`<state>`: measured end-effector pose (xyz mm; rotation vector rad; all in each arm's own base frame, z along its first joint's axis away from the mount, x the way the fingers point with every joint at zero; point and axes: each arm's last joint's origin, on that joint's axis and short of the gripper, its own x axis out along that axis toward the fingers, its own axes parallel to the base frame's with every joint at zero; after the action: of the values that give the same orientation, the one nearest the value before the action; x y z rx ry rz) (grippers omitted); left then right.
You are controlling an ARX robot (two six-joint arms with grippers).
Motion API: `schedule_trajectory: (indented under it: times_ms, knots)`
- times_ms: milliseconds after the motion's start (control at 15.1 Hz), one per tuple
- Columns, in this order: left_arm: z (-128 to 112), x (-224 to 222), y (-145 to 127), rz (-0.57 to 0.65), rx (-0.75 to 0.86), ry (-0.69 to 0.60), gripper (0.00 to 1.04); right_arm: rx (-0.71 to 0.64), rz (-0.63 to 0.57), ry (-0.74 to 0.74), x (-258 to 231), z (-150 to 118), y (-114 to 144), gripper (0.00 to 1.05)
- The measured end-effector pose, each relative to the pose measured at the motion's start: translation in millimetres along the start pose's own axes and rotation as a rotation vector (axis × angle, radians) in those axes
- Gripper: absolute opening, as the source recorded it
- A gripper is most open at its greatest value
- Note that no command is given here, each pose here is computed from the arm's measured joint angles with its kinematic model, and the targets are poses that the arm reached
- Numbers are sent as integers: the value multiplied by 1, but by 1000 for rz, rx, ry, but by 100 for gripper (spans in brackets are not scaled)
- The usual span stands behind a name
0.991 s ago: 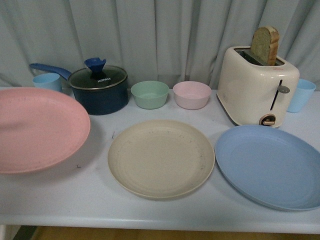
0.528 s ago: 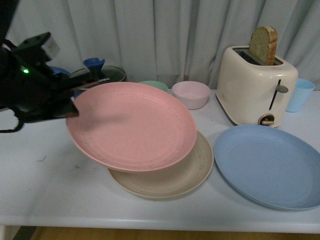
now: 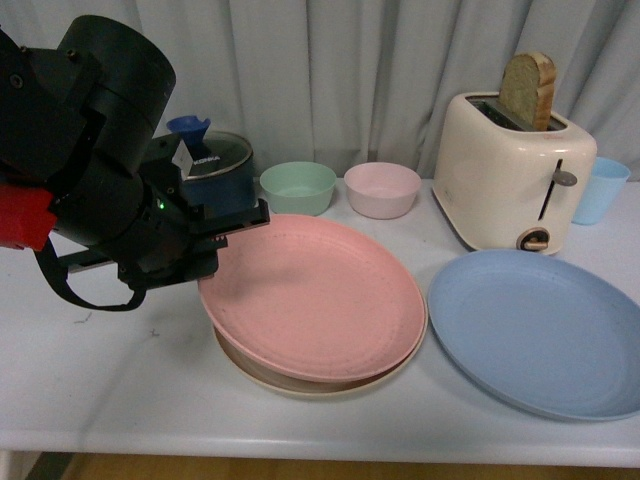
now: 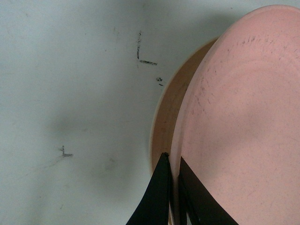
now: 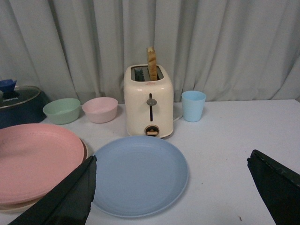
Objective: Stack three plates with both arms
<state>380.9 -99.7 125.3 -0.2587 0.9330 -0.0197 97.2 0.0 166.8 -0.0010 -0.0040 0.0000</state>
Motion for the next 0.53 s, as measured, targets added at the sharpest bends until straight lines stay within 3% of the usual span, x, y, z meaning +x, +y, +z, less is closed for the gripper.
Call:
schedule_trajectory:
  times_ms: [264,528]
  knots:
    - [-4,11,2,3,-2,7,2,0,0,0,0,0,0,98]
    - [-7,16,3,-6,-19,8,29,0,0,0,0,0,0,98]
